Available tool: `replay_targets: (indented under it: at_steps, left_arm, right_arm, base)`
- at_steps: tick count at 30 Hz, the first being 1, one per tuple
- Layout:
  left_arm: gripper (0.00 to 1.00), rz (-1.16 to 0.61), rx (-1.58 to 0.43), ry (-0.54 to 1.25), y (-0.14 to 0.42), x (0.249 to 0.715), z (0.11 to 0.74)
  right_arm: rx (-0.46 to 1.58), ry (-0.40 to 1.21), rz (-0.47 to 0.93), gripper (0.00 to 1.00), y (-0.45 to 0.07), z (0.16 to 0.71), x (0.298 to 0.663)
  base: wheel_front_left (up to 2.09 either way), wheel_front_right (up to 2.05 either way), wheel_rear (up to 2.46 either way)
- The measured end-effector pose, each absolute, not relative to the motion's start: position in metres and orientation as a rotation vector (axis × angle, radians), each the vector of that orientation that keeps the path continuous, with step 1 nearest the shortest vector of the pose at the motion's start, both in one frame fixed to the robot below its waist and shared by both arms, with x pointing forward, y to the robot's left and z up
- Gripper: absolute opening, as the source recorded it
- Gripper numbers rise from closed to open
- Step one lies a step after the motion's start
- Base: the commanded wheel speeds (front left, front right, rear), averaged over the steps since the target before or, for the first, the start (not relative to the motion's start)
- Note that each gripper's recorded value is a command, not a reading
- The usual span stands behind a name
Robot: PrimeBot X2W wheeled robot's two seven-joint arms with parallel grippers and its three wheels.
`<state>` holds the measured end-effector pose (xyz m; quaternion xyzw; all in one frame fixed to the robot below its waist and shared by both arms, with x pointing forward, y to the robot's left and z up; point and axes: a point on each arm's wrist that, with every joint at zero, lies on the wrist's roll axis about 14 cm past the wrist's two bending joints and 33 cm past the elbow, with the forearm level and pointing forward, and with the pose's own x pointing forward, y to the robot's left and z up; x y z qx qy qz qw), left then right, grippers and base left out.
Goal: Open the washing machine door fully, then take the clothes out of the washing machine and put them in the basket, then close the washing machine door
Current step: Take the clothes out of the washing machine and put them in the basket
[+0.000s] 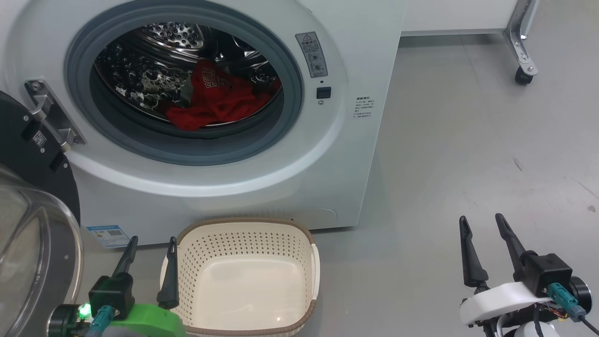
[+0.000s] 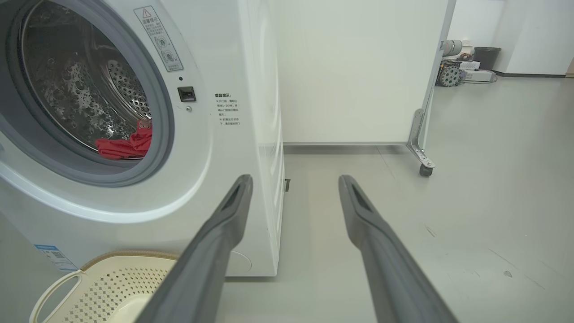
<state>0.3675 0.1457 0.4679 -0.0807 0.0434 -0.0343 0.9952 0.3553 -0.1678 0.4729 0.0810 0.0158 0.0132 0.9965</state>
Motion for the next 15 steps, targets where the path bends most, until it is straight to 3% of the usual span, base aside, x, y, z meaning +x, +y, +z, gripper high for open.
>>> replay_targets:
  at_steps: [15]
  left_arm:
    - [1.00,-0.075,-0.162,0.100,0.1435,0.3649,0.4658]
  right_arm:
    - [0.166,0.027,0.035,1.00,-0.1662,0.4744,0.3546]
  base:
    - [0.00,0.00,0.00]
